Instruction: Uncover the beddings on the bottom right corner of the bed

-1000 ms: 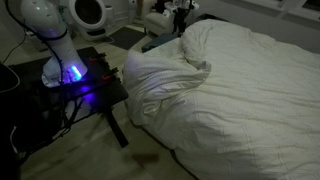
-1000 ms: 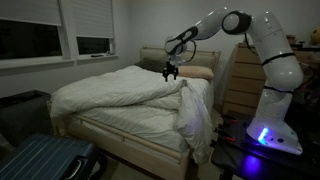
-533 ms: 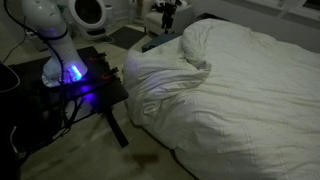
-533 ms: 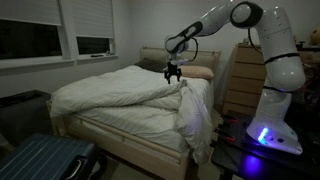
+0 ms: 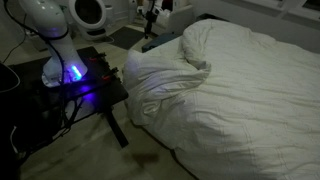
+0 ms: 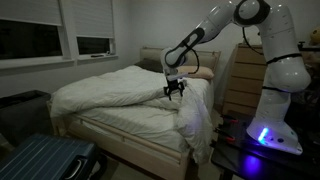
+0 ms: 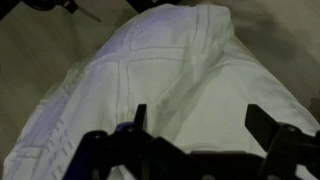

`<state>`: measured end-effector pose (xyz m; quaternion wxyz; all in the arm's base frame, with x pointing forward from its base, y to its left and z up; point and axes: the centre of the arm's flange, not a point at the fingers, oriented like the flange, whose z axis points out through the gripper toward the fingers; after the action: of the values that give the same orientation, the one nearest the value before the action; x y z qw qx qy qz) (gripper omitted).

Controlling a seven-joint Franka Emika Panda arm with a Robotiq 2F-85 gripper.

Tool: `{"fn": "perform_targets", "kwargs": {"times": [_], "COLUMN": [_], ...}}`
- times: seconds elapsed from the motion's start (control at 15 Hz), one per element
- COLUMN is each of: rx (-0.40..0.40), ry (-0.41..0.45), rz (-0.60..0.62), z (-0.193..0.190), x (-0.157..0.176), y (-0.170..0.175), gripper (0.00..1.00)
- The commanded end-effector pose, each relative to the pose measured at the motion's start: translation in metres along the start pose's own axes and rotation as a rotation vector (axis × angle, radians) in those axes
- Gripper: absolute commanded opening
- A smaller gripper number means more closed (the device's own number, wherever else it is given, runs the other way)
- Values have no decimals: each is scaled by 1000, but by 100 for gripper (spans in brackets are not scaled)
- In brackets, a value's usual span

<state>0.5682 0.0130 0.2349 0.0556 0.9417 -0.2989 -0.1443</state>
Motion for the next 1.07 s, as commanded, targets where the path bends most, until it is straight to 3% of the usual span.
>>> {"fn": "perform_targets", "kwargs": {"times": [0.0,0.4,1.0], "rx": [-27,-143,-289], "ry": [-19,-36,-75], "rz": [51,-77,-609], "z": [41,92,102], "x": [-25,-37,0], "y": [-3,22,69], "gripper": [100,100,100]}}
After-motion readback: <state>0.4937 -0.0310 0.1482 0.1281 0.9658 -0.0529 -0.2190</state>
